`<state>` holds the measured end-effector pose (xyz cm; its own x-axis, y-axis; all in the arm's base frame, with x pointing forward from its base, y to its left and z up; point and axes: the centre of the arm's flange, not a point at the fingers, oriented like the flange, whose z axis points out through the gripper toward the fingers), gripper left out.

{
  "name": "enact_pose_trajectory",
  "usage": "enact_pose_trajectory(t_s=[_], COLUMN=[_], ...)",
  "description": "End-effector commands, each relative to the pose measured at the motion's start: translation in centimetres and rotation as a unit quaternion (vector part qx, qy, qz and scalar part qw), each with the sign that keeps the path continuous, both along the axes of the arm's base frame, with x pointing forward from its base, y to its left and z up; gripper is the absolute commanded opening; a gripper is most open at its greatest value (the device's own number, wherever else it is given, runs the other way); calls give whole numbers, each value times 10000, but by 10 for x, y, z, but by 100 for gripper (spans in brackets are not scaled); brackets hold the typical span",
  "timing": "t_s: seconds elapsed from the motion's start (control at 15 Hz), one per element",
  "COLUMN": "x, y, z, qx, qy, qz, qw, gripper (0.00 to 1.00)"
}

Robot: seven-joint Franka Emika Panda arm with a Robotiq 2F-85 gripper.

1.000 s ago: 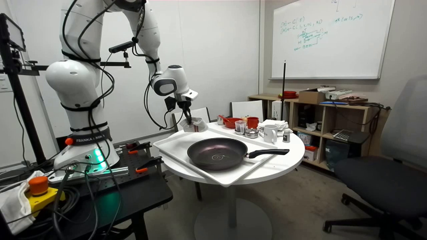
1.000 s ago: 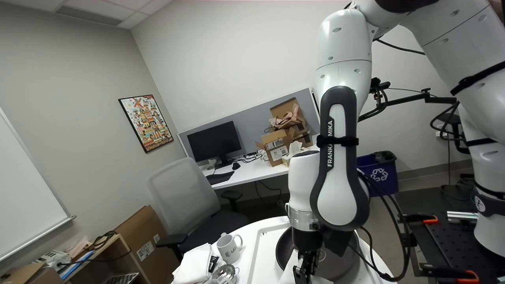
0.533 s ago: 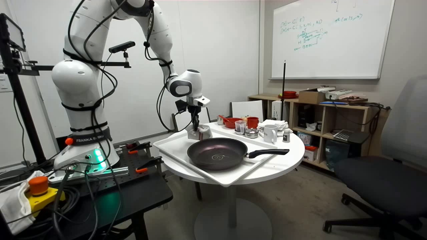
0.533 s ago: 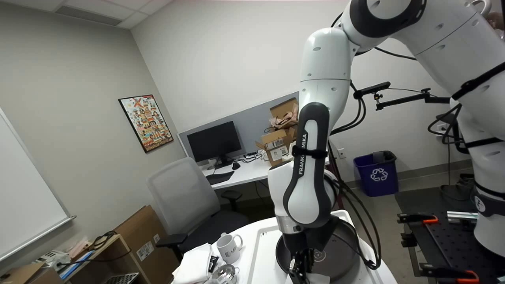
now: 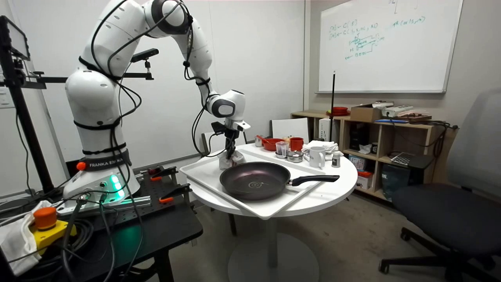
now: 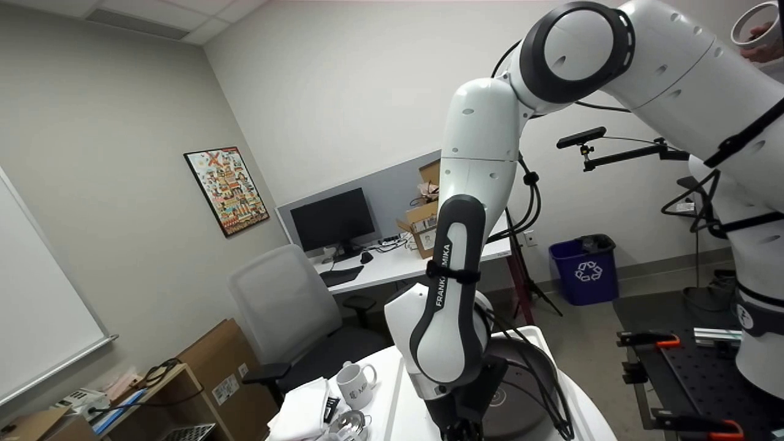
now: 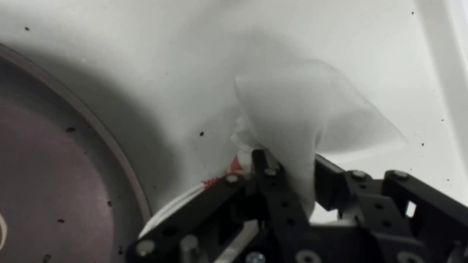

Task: Use the towel to wipe the pan

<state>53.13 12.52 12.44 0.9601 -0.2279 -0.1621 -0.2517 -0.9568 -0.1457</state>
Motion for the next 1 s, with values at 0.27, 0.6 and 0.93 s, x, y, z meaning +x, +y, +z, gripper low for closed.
enact_pose_trajectory(t_s=[0.27, 0.6, 0.93], x=[20, 5, 3], y=[17, 2, -2], z=[-40, -55, -56], qx=[-268, -593, -687], qy=[901, 1406, 1494], qz=[-130, -272, -404], qw=[9955, 9879, 9856], gripper=[4, 4, 56])
